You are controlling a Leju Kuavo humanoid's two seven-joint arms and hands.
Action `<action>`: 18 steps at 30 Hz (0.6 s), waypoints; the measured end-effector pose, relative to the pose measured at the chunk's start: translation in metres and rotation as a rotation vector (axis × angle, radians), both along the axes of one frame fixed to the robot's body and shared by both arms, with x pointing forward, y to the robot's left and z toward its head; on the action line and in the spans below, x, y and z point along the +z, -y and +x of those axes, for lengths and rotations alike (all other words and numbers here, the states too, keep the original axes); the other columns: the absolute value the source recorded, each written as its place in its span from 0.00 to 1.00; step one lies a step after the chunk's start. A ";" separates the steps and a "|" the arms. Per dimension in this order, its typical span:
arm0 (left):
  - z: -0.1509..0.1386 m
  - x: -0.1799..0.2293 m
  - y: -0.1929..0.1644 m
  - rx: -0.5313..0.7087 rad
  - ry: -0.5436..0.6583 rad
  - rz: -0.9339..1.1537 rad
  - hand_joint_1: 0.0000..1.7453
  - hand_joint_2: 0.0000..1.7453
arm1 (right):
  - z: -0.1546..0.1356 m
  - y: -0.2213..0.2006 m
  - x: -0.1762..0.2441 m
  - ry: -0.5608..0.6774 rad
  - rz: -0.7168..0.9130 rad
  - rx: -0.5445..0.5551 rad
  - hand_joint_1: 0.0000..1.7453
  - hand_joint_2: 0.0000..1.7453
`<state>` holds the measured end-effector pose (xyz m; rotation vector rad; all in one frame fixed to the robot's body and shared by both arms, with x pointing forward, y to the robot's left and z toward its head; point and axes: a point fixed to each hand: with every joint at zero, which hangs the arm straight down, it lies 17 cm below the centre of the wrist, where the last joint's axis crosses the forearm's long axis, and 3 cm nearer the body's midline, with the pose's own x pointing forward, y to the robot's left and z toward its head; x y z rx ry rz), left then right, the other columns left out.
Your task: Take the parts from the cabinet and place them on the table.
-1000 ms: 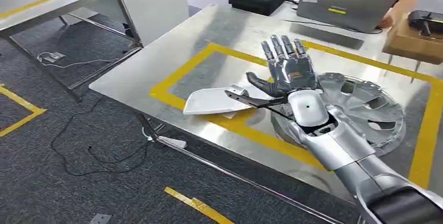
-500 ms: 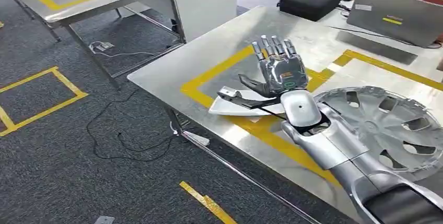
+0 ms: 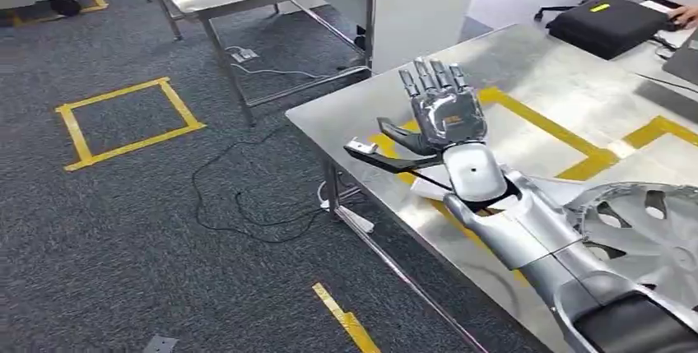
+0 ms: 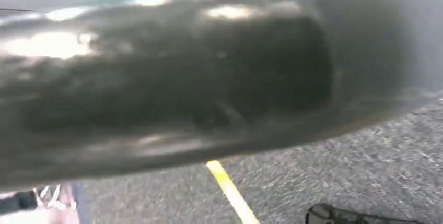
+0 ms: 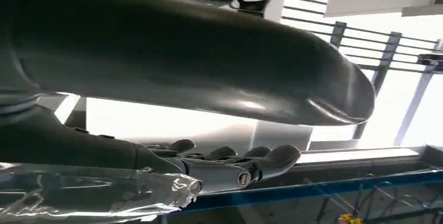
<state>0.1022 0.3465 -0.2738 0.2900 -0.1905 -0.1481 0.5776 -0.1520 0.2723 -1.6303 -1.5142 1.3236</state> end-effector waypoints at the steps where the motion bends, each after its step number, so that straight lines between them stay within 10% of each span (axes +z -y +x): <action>1: 0.000 0.000 0.002 0.000 0.000 -0.003 0.00 0.00 | 0.000 0.000 0.002 0.003 0.001 -0.002 0.00 0.00; 18: -0.005 -0.001 0.003 0.001 -0.013 -0.006 0.00 0.00 | -0.002 -0.004 -0.005 -0.014 -0.013 0.003 0.00 0.00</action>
